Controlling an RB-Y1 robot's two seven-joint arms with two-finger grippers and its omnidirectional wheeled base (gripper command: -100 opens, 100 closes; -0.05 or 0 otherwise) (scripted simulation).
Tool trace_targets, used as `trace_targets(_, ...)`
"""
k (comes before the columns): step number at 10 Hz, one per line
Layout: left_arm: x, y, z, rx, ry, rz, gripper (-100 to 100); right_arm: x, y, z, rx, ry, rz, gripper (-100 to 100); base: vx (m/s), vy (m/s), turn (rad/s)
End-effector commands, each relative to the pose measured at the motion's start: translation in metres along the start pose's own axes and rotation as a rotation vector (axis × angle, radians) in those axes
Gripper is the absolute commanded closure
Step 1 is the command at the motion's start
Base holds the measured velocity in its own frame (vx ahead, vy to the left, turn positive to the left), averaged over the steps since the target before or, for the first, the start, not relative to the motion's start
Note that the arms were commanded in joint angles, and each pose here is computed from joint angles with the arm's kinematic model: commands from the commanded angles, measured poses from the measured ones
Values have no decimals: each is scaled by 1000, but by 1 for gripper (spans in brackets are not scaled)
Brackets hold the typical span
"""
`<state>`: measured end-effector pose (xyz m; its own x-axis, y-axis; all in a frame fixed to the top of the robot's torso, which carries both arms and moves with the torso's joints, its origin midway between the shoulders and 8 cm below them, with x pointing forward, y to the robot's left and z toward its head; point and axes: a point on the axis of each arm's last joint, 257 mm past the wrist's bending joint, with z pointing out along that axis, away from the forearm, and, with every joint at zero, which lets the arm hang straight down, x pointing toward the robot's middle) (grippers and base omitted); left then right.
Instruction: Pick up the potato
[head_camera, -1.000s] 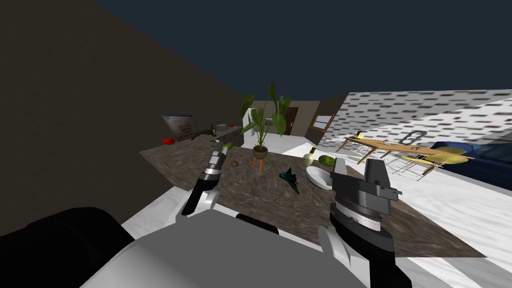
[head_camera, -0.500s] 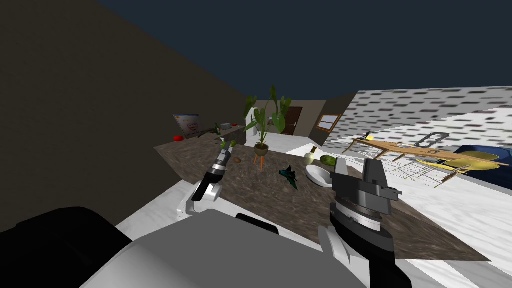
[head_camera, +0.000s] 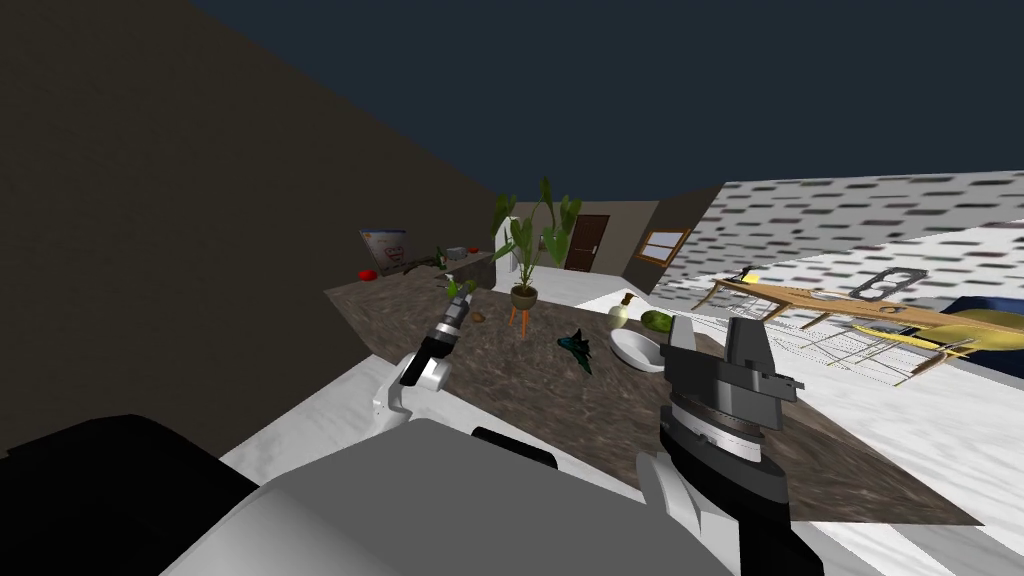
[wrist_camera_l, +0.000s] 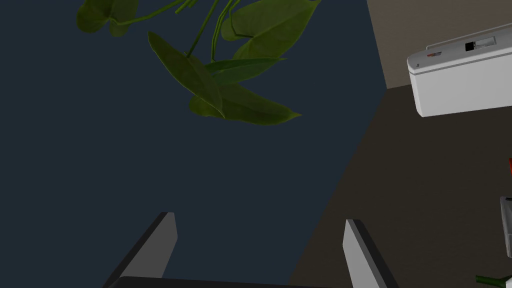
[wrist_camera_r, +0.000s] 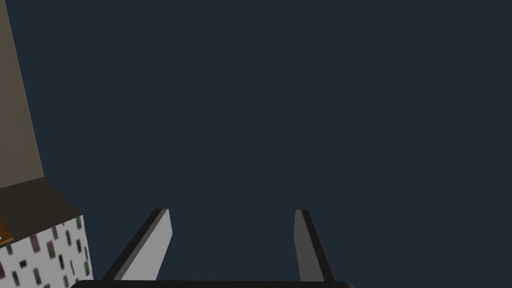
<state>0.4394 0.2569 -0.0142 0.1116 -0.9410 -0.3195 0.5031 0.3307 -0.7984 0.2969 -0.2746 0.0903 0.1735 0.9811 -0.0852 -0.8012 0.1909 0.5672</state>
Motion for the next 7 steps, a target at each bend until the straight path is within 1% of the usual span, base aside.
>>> trace_targets(1,5,15,11,-24,16,1,-100,0,0,0,0,0,0,0,-63,-27,92)
trace_targets(2,6,16,11,-26,17,1,-100,0,0,0,0,0,0,0,-55,-27,41)
trace_targets(3,10,26,21,-46,30,1,-100,0,0,0,0,0,0,0,-57,-29,77)
trace_targets(4,14,39,27,-77,42,2,-100,0,0,0,0,0,0,0,-75,-37,136)
trace_targets(5,16,43,30,-81,44,1,-100,0,0,0,0,0,0,0,-62,-33,42)
trace_targets(6,20,55,37,-110,56,2,-100,0,0,0,0,0,0,0,-59,-29,62)
trace_targets(7,21,57,40,-112,58,1,-100,0,0,0,0,0,0,0,-43,-23,41)
